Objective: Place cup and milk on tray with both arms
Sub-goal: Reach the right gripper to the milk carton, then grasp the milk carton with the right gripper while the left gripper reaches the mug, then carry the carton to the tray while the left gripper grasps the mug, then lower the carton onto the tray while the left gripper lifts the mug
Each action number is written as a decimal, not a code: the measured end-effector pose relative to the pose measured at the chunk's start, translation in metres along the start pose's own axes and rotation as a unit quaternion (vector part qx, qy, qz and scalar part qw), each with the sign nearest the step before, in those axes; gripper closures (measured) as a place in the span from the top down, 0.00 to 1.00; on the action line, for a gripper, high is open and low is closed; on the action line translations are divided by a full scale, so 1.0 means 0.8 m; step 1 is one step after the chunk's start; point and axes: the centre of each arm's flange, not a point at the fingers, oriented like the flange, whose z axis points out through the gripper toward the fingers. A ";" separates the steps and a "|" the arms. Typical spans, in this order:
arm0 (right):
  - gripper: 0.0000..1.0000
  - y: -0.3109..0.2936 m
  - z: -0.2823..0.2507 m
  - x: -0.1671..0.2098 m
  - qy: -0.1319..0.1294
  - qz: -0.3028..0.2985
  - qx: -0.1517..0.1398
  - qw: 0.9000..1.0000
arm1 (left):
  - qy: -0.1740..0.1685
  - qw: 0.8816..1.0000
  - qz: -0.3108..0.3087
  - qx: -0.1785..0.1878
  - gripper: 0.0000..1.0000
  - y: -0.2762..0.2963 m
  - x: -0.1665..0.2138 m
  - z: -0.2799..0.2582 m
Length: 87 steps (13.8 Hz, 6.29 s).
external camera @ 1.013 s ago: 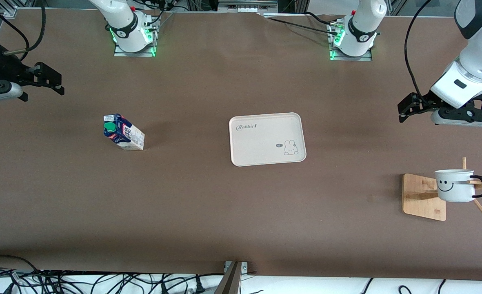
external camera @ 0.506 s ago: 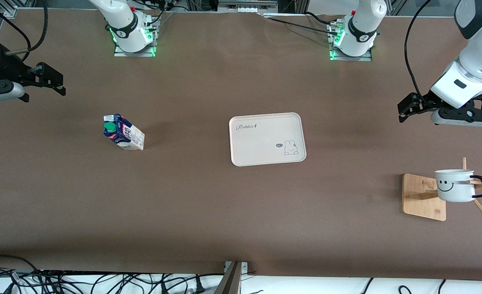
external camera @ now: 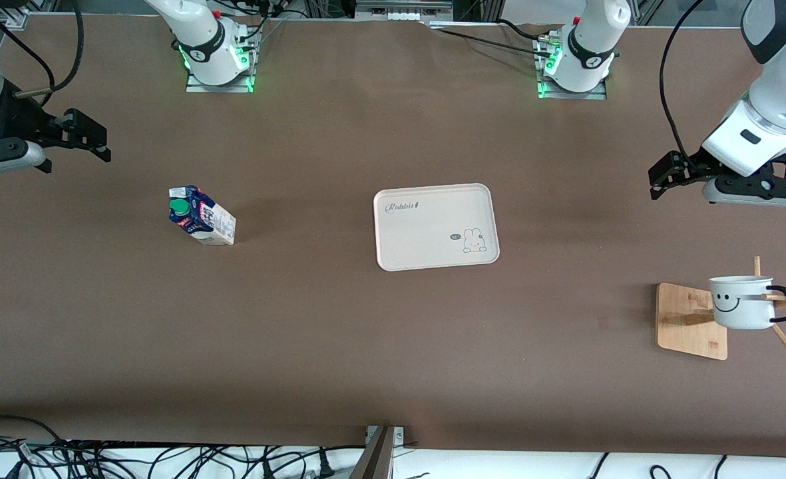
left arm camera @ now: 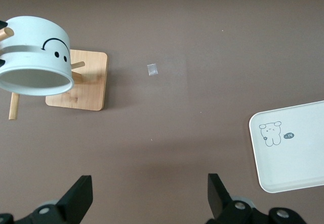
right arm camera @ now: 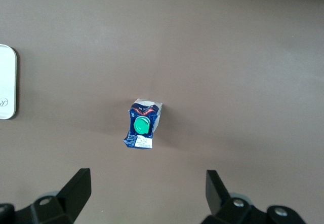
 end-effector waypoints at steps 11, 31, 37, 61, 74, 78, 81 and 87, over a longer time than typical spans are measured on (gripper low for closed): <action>1.00 -0.041 0.186 0.073 -0.089 -0.031 0.038 0.995 | 0.002 1.000 0.008 -0.001 1.00 0.012 0.000 -0.002; 1.00 -0.009 0.303 0.026 -0.116 0.074 0.030 0.990 | 0.006 1.000 -0.022 0.002 1.00 -0.028 0.035 0.005; 0.95 -0.016 0.336 -0.006 -0.115 0.074 0.029 0.990 | 0.004 1.000 -0.027 0.003 1.00 -0.032 0.053 0.015; 0.47 -0.533 0.283 0.071 -0.052 0.097 0.065 0.992 | 0.089 0.962 -0.258 -0.003 1.00 -0.126 0.068 0.139; 0.48 -0.602 0.336 0.059 -0.021 0.096 0.026 0.995 | 0.201 0.890 -0.408 -0.044 0.95 -0.148 0.075 0.188; 0.51 -0.602 0.341 0.059 -0.024 0.096 0.024 0.995 | 0.216 0.884 -0.412 -0.052 0.54 -0.149 0.080 0.200; 0.77 -0.600 0.347 0.060 -0.026 0.098 0.022 0.995 | 0.216 0.883 -0.413 -0.052 0.22 -0.149 0.080 0.200; 1.00 -0.586 0.325 0.077 -0.011 0.109 0.032 0.993 | 0.203 0.888 -0.409 -0.052 0.09 -0.138 0.080 0.188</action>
